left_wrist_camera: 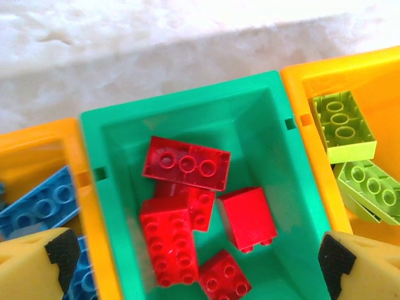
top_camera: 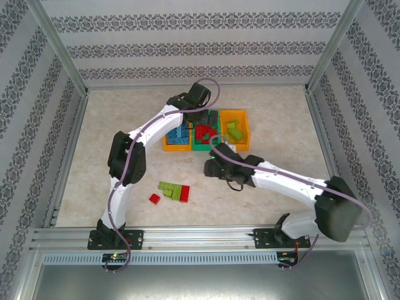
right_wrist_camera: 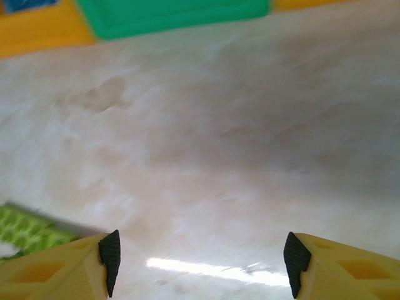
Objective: Sort the legos into containers by color
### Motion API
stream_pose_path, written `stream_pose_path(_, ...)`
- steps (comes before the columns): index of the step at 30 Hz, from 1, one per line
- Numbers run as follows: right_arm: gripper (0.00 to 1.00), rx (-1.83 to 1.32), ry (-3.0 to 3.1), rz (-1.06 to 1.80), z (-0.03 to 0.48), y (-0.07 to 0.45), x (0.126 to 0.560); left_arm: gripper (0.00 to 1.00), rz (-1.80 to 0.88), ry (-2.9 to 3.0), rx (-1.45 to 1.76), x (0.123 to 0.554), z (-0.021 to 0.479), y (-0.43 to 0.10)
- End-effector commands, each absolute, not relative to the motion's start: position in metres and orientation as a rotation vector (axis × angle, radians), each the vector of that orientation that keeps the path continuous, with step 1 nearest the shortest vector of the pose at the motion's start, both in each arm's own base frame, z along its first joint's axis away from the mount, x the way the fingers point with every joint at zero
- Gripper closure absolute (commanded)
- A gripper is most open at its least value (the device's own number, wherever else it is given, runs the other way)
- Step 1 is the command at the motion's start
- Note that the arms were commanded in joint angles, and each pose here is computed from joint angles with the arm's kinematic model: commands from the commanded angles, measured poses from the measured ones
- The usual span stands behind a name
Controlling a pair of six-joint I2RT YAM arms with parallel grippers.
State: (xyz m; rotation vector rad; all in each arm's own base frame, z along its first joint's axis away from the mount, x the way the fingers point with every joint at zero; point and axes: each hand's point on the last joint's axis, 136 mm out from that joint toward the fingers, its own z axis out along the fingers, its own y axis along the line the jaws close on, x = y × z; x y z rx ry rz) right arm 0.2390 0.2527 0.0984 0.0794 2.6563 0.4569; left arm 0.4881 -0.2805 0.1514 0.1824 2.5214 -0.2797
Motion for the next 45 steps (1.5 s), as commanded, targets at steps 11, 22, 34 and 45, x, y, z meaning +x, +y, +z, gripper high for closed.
stream_pose_path(11,0.27,-0.125,2.874,0.407,0.057,0.359,0.196,0.01,-0.289,2.413,-0.094,0.499,0.197,-0.204)
stream_pose_path(22,0.35,-0.128,2.979,0.339,0.036,0.356,0.18,0.01,-0.278,2.389,-0.113,0.486,0.202,-0.184)
stream_pose_path(34,0.63,-0.108,3.059,0.259,0.012,0.333,0.176,0.01,-0.286,2.387,-0.096,0.476,0.202,-0.181)
stream_pose_path(45,0.71,-0.112,3.009,0.239,0.02,0.312,0.189,0.01,-0.257,2.396,-0.096,0.467,0.198,-0.174)
